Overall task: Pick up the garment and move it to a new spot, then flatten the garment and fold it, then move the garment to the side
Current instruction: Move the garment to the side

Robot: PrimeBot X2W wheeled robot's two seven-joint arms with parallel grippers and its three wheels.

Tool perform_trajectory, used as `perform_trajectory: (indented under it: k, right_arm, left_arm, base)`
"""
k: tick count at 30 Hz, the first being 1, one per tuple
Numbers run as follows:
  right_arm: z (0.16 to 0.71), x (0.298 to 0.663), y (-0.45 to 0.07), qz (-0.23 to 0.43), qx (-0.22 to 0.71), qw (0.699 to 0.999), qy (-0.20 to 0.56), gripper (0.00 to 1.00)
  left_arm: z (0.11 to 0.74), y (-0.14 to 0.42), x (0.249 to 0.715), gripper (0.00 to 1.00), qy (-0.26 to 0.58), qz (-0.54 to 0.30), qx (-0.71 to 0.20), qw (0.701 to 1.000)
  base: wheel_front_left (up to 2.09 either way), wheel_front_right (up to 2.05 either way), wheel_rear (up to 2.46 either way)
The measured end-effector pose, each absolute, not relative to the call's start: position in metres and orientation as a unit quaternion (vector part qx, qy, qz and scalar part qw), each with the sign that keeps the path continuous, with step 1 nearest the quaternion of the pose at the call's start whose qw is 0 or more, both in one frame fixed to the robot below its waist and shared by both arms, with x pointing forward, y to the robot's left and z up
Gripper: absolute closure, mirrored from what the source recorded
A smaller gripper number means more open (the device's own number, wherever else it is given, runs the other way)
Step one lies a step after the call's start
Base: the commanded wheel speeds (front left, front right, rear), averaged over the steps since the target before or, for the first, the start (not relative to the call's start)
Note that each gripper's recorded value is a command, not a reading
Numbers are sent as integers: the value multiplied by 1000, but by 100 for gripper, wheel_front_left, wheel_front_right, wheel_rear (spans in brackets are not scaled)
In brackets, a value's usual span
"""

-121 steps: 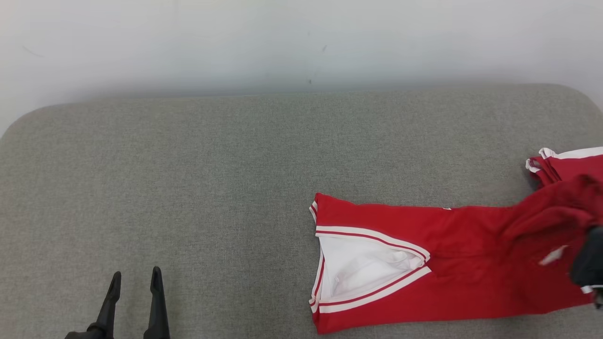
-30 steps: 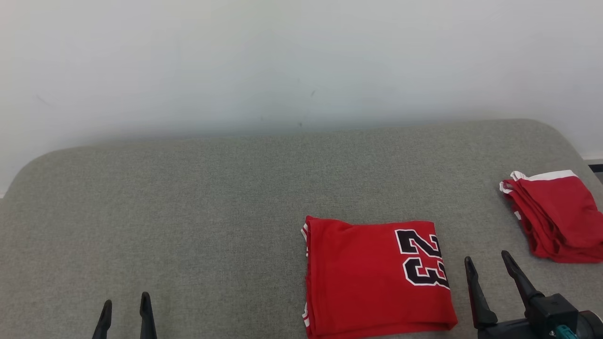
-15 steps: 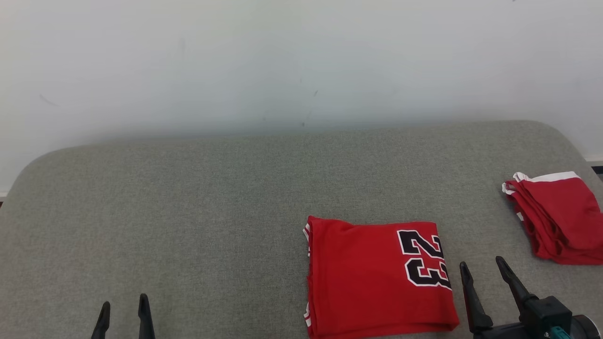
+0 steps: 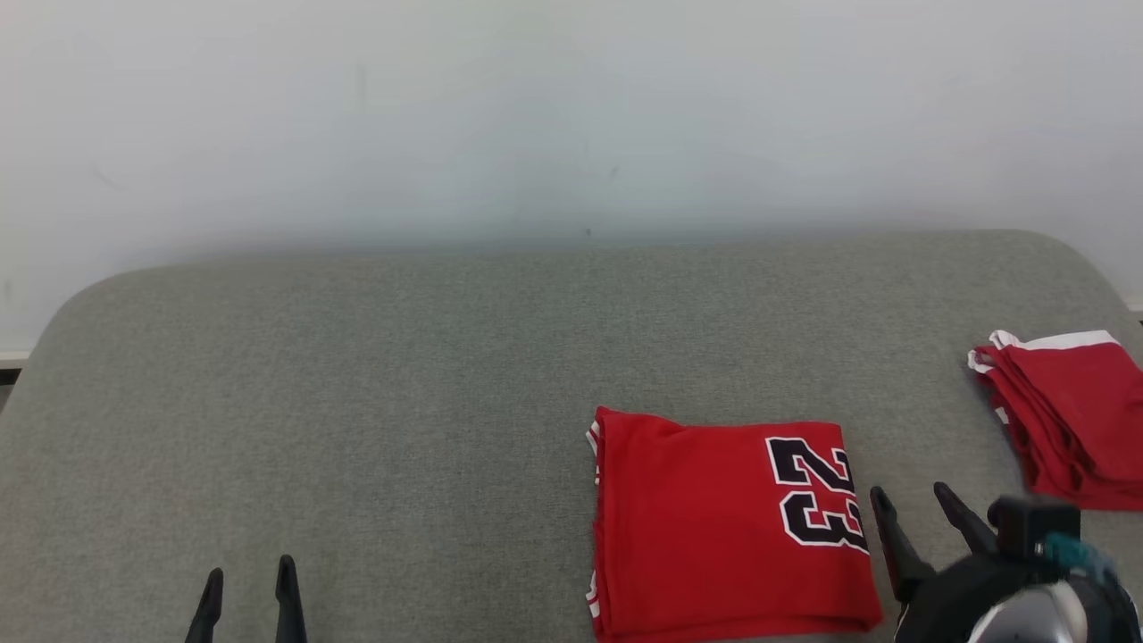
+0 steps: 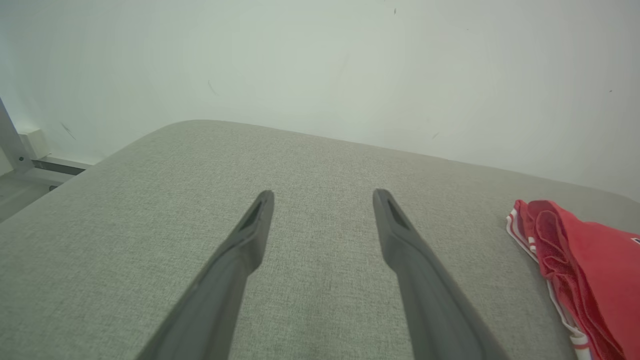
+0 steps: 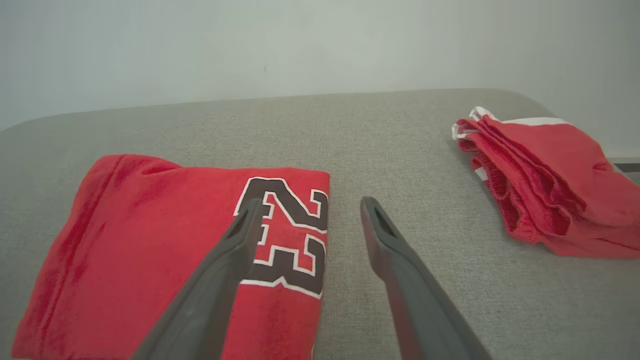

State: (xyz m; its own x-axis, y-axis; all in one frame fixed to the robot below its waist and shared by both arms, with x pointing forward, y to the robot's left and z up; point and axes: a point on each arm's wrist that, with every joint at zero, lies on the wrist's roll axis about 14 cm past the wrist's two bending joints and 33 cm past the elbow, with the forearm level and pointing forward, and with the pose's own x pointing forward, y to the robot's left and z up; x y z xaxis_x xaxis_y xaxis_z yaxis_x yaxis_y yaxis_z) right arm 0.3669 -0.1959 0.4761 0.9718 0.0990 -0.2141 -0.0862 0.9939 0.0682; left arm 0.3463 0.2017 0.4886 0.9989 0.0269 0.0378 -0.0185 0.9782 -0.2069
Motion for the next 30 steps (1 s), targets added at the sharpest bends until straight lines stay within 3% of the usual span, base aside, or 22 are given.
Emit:
perform_trajectory:
  k: [10,18,30]
  right_arm:
    - [437,361,-214,44,42,931,359,0]
    - [432,378,-209,46,42,904,423,0]
    - [381,385,-184,56,75,859,503,0]
  left_arm:
    - [487,206,339,0,-20,23,-113,993]
    - [483,220,340,0,-14,50,-112,992]
    - [485,228,357,0,-16,59,-94,994]
  base:
    - [0,0,0]
    - [0,0,0]
    - [0,0,0]
